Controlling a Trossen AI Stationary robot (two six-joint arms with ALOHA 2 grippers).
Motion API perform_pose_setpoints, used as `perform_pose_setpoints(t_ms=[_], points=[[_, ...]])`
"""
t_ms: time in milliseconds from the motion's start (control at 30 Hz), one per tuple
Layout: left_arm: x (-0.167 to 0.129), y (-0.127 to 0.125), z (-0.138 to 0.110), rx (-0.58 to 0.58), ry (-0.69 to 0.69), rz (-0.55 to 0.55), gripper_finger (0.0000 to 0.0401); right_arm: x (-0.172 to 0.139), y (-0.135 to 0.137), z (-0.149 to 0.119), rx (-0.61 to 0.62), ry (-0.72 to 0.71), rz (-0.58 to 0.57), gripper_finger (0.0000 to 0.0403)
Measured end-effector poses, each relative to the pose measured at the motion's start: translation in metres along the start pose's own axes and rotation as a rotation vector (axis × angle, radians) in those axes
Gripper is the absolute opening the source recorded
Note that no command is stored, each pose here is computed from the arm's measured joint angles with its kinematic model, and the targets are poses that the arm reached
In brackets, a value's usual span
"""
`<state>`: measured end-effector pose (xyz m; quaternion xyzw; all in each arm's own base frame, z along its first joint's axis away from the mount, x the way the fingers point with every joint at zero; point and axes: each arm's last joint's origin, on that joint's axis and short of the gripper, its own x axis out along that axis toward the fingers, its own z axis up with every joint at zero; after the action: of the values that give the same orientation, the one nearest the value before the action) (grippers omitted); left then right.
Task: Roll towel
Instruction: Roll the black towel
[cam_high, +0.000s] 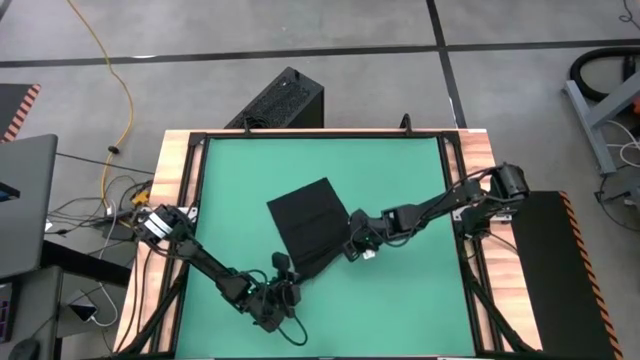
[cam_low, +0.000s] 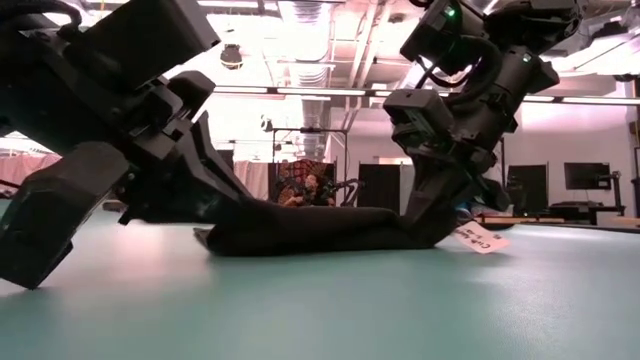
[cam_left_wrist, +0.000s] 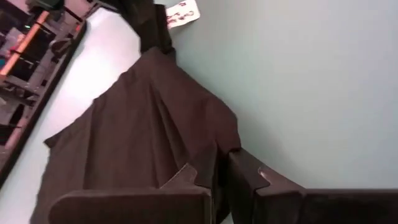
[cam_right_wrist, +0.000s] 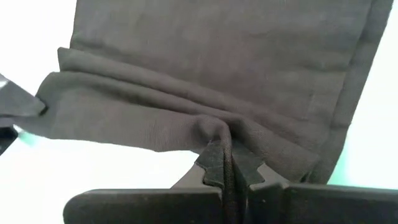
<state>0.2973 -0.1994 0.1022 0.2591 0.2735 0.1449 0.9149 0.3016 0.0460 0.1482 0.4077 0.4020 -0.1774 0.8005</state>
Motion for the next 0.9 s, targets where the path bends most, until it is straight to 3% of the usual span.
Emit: perform_pose_setpoints(t_ms=[333,467,600,900], points=[[-0.013,0.025,0.013,-0.114,0.036,-0.033,0.0001,-0.001,0.008,-0.013,-0.006,0.073,0.046,0.002],[-0.007,0.029,0.003,-0.173,0.097,-0.101,0.0,-0.002,0.009,-0.015,-0.006,0.107,0.065,0.0028],[-0.002,0.034,-0.01,-0.222,0.136,-0.074,0.0,-0.002,0.009,-0.015,-0.004,0.116,0.071,0.0029],[0.007,0.044,-0.011,-0.192,0.161,-0.06,0.0,-0.002,0.009,-0.015,-0.005,0.119,0.072,0.0035]])
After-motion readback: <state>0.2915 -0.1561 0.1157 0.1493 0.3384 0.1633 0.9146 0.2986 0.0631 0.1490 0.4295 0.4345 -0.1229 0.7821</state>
